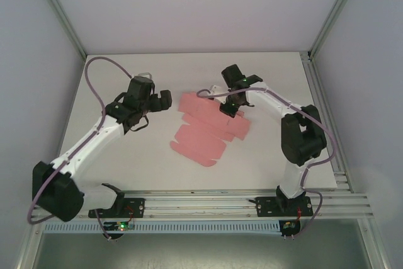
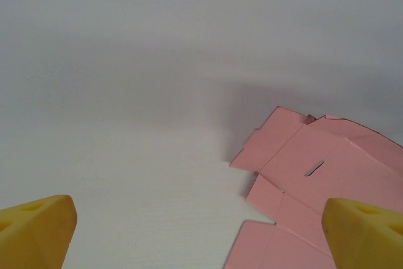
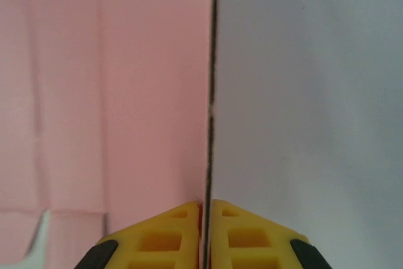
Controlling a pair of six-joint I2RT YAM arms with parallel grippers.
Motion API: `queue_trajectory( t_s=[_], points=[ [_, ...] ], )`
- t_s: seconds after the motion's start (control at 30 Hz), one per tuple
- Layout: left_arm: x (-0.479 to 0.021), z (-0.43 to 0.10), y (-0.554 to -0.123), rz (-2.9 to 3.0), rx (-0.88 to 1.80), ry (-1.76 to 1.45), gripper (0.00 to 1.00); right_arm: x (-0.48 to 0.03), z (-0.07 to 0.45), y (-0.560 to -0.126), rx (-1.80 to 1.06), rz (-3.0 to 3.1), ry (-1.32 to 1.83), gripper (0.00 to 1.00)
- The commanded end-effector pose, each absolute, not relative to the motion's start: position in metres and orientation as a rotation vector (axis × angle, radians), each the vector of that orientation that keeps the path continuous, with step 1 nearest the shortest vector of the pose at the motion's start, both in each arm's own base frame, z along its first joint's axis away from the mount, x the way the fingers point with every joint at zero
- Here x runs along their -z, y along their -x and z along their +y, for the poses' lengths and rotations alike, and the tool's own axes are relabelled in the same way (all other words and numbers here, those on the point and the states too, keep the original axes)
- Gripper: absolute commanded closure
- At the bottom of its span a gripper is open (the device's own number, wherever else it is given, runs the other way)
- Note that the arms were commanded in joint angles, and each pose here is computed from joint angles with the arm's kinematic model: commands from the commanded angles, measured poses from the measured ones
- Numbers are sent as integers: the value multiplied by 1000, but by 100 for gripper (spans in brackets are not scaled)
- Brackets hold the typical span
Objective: Assemble paper box
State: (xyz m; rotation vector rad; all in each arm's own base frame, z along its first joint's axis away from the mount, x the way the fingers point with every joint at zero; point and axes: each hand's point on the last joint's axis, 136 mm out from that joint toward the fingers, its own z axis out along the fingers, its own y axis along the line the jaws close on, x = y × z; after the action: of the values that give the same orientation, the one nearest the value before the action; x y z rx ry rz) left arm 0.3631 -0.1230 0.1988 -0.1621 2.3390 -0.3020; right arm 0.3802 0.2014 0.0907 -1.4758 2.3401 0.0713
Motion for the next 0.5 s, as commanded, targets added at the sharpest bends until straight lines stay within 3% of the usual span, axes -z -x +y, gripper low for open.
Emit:
queue_trajectory(
  t_s=[0.0, 0.07, 0.23, 0.47],
  points=[
    [-196, -133, -379, 2342, 437, 130, 0, -95, 212, -407, 133, 2146, 1558, 90],
    [-188, -139, -387, 2357, 470, 107, 0, -90, 219, -409, 169, 2075, 1591, 85],
    [-186, -165, -403, 2327, 575, -60, 0, -84, 226, -416, 273, 1954, 1600, 87],
    [-151, -136, -433, 2428, 382, 109, 0, -83, 235, -409, 204, 1913, 1608, 88]
  ],
)
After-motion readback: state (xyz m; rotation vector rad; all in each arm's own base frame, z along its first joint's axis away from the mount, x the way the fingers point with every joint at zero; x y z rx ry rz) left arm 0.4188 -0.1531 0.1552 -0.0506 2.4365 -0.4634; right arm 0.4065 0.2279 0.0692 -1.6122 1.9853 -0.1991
